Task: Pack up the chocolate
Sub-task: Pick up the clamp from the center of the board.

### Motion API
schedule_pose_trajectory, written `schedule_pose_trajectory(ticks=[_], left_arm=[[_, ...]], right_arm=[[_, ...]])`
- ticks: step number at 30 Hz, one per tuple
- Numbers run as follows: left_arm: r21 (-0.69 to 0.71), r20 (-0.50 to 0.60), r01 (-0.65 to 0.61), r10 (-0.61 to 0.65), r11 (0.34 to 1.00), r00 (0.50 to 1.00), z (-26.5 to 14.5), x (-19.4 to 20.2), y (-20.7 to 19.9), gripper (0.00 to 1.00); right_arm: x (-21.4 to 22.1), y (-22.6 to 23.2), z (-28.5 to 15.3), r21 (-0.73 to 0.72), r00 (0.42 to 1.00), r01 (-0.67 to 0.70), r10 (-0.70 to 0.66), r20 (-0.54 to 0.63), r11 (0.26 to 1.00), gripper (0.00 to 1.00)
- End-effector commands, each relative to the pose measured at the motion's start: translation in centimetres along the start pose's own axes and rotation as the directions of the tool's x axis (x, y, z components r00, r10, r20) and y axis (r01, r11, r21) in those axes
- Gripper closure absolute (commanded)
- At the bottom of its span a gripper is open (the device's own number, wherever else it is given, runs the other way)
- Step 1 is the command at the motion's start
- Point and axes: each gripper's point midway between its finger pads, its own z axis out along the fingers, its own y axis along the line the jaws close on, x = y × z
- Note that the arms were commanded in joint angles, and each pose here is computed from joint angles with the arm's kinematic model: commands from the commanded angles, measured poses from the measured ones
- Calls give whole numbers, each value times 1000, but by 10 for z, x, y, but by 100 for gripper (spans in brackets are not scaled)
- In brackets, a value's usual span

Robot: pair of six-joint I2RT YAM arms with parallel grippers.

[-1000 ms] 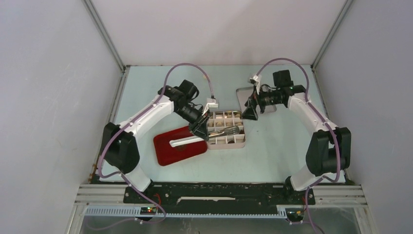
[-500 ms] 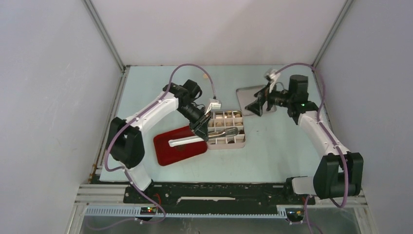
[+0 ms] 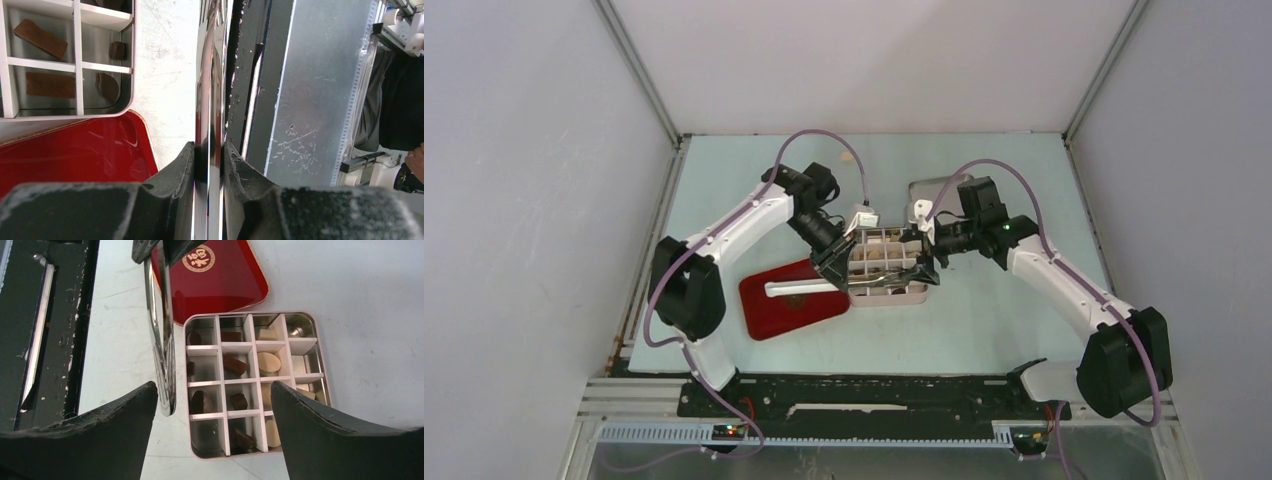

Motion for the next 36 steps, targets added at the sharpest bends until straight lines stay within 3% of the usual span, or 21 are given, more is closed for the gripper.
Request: schedule_pose_trajectory(ticks=[1,5,11,15,19,21,24,25,28,36], left_arm=[[-4,23,-66,66,998,998,-10,-12,-9,87],[-13,36,-71,72,997,997,-13,-17,-9,88],[-11,40,-72,72,997,997,-14,-21,-10,85],[-29,43,-73,74,997,996,-15,-22,-8,84],[-69,64,-69,74,995,995,-14,-24,-1,76],[-106,93,-80,90,991,992,-16,-27,1,66],[-222,202,-122,168,967,965,-23,-37,7,6],[-289,252,-139,216,947,943,-28,-44,10,1],[-425,388,-127,307,896,869,-45,-62,13,0],[-273,439,-194,301,942,846,-24,-62,-1,1]], right_arm=[[1,8,3,-45,999,46,-46,0,998,15],[5,18,9,-105,1000,20,-22,-15,994,25],[6,24,19,-173,999,-37,32,-34,984,55],[1,28,21,-210,999,-52,51,-12,976,81],[-4,28,19,-230,997,-73,79,16,970,99],[-9,26,13,-240,991,-102,119,57,965,100],[-20,20,-1,-261,970,-157,198,140,952,100],[-23,17,-7,-264,961,-174,222,164,949,100],[-27,12,-20,-279,936,-212,277,220,937,100],[-29,4,-27,-304,905,-257,339,258,917,100]])
